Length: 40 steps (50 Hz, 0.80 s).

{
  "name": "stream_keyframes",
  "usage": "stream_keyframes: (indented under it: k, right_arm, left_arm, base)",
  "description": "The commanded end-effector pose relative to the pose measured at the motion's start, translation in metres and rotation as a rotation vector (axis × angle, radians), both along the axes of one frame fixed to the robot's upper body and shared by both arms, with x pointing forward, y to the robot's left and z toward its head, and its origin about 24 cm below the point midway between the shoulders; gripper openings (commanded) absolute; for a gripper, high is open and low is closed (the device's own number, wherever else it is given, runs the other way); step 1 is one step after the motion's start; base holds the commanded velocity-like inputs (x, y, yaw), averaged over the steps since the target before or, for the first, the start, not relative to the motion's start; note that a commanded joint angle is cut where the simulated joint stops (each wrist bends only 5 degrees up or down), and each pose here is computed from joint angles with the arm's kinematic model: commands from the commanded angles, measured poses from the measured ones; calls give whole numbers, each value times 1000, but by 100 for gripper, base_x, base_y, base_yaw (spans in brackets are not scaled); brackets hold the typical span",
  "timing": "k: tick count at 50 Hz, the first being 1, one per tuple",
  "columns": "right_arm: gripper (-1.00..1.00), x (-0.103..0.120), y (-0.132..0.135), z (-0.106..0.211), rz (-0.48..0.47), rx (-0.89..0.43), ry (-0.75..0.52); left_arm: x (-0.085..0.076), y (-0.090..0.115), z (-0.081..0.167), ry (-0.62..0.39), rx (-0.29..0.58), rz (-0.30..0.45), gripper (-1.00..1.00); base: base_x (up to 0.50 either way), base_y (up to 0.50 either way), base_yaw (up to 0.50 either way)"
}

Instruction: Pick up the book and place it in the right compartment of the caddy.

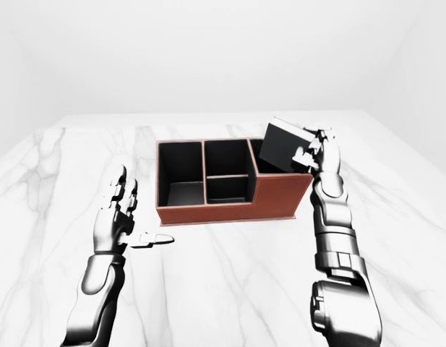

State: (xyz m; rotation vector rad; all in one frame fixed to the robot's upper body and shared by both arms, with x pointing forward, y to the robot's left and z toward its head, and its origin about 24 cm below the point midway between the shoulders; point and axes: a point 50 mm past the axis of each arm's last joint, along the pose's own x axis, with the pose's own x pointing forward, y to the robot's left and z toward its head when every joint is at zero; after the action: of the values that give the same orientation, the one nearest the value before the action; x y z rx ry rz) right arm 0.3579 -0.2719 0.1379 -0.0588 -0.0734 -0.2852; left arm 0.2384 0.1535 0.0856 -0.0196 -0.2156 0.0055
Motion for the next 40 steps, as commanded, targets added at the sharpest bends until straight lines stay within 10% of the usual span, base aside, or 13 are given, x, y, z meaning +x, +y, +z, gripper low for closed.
stream_keyframes:
  k: [1,38,39,40]
  right_arm:
    - [-100,2,-3,5,-9,50,-22]
    - [-100,4,-4,0,-17,47,7]
    - [-91,4,-4,1,-14,47,5]
    - [53,4,-4,3,-14,46,-3]
  left_arm:
    - [0,0,0,0,0,-1,100]
    - [0,-1,0,-1,0,-5,100]
    - [0,-1,0,-1,1,-5,100]
    - [0,-1,0,0,1,-5,100]
  base:
    - [0,0,0]
    - [0,0,0]
    - [0,0,0]
    - [0,0,0]
